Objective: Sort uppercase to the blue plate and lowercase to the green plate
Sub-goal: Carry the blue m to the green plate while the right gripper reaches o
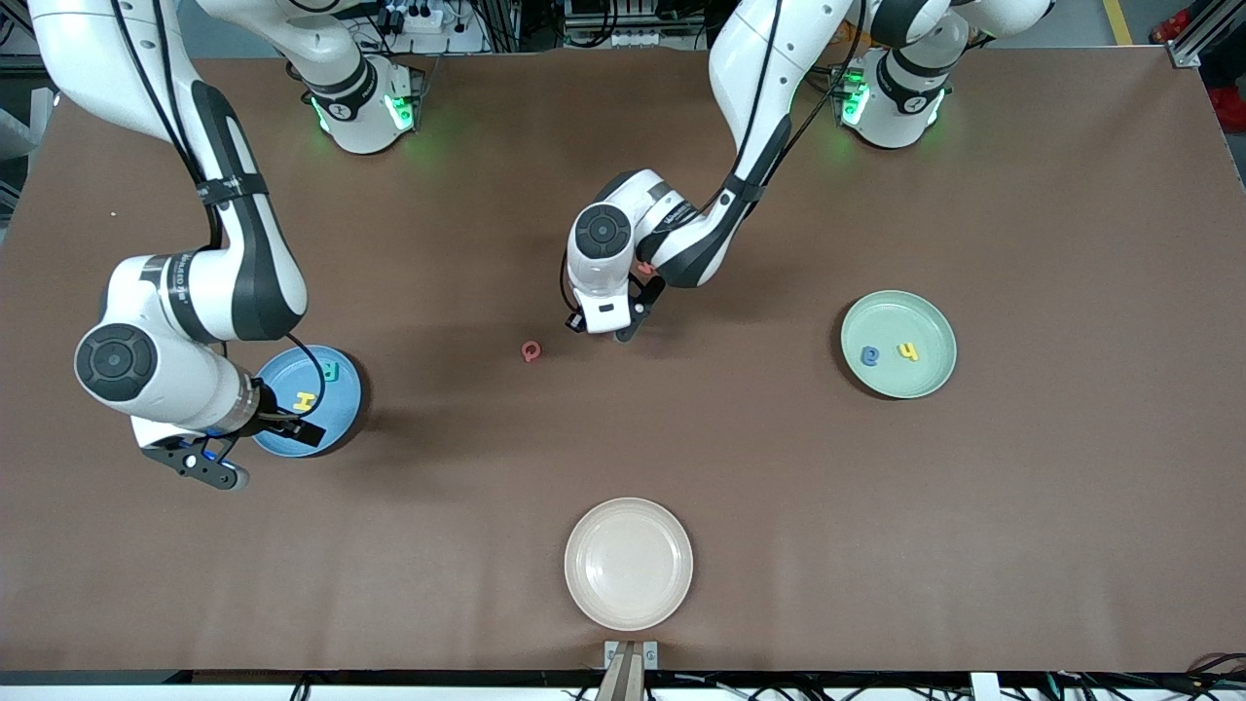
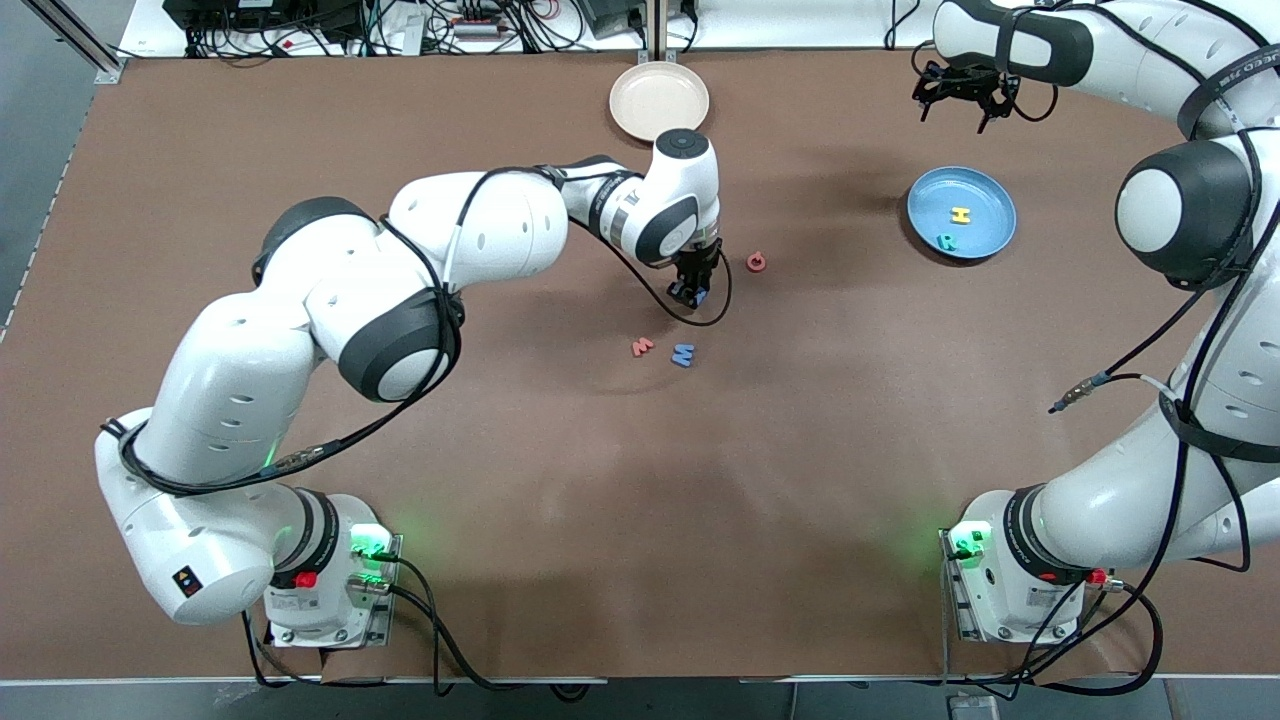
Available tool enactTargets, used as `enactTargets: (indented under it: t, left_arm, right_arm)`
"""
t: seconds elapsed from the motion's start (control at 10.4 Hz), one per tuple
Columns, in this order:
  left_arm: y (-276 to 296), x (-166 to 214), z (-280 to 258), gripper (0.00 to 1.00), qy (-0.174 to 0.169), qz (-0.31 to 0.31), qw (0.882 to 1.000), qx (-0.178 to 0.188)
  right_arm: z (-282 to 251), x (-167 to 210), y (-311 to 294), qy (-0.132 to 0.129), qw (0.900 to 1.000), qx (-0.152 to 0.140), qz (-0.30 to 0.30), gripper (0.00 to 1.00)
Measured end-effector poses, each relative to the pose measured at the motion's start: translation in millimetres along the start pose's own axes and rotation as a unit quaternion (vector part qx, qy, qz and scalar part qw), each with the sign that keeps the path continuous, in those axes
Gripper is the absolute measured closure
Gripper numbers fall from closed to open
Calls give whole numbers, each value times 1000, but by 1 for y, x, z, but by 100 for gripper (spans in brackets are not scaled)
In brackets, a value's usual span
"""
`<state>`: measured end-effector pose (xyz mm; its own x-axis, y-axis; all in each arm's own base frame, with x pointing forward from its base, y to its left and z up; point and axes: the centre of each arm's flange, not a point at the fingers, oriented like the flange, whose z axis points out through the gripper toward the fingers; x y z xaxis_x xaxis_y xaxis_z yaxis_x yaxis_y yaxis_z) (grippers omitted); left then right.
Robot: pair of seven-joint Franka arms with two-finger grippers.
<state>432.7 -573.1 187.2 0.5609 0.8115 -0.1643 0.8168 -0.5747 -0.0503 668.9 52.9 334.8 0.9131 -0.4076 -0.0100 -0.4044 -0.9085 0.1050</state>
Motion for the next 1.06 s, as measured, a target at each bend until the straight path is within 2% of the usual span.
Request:
enactTargets:
  t: [0.19, 0.39, 0.68, 1.06]
  left_arm:
    - [2, 19, -26, 60, 0, 39, 999, 21]
    - [0, 57, -56, 60, -8, 98, 993, 66]
    - [-12, 132, -88, 60, -23, 164, 979, 119]
    - [-31, 239, -105, 60, -12, 234, 959, 158]
  right_arm:
    - [-1, -7, -12, 1, 1000, 0, 14, 0]
    - [5, -23, -37, -3, 1000, -4, 17, 0]
    - [36, -60, -104, 4, 1000, -3, 31, 0]
    - [80, -107, -162, 28, 999, 21, 13, 0]
